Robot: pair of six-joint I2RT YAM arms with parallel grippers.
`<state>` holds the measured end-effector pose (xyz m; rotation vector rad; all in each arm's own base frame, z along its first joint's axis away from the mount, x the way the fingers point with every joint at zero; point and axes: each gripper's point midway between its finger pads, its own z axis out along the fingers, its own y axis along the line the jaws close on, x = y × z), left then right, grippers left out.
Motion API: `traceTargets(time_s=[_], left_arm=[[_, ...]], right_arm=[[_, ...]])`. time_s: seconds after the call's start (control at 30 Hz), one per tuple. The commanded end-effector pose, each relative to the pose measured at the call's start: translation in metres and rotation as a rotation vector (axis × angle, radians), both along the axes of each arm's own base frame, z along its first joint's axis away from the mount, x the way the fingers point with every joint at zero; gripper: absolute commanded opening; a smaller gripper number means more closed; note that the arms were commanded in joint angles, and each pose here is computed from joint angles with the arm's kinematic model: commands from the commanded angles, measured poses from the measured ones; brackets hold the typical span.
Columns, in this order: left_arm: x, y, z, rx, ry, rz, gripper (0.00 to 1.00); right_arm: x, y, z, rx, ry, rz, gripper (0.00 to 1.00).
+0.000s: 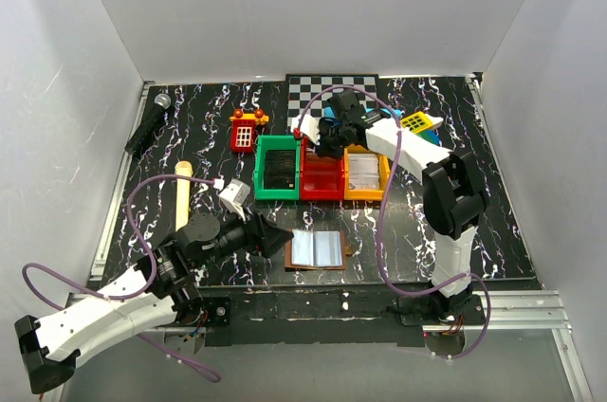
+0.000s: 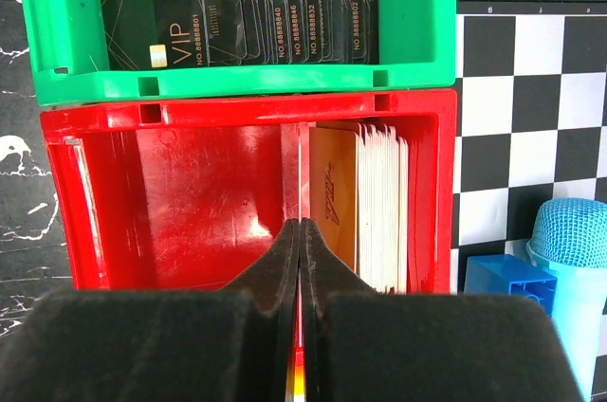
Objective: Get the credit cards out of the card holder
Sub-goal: Place the credit card in the storage box.
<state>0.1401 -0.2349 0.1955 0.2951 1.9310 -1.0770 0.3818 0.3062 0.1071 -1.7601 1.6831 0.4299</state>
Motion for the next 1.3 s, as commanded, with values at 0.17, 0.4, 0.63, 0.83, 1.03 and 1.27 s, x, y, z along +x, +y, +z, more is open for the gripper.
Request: traceTargets(time_s=[0.17, 0.4, 0.63, 0.83, 1.03, 1.27], left_arm=[[0.0, -0.003, -0.004, 0.002, -0.001, -0.015, 0.63], [-0.001, -0.007, -0.008, -0.001, 0.013, -0.026, 0.63], [-0.001, -0.006, -0.01, 0.004, 0.015, -0.026, 0.64], [-0.001, -0.007, -0.013, 0.002, 0.019, -0.025, 0.64], [0.0, -0.008, -0.016, 0.002, 0.03, -0.023, 0.63], [0.0, -0.009, -0.019, 0.007, 0.039, -0.022, 0.63]], right_arm=[[0.011, 0.004, 0.0, -0.014, -0.038, 0.031, 0.01], [0.007, 0.004, -0.009, -0.02, -0.01, 0.03, 0.01], [0.01, 0.003, -0.015, -0.038, -0.008, 0.017, 0.01], [0.014, 0.003, -0.021, -0.052, -0.011, 0.014, 0.01], [0.014, 0.006, -0.024, -0.06, -0.017, 0.014, 0.01], [0.018, 0.011, -0.029, -0.076, -0.023, 0.008, 0.01]])
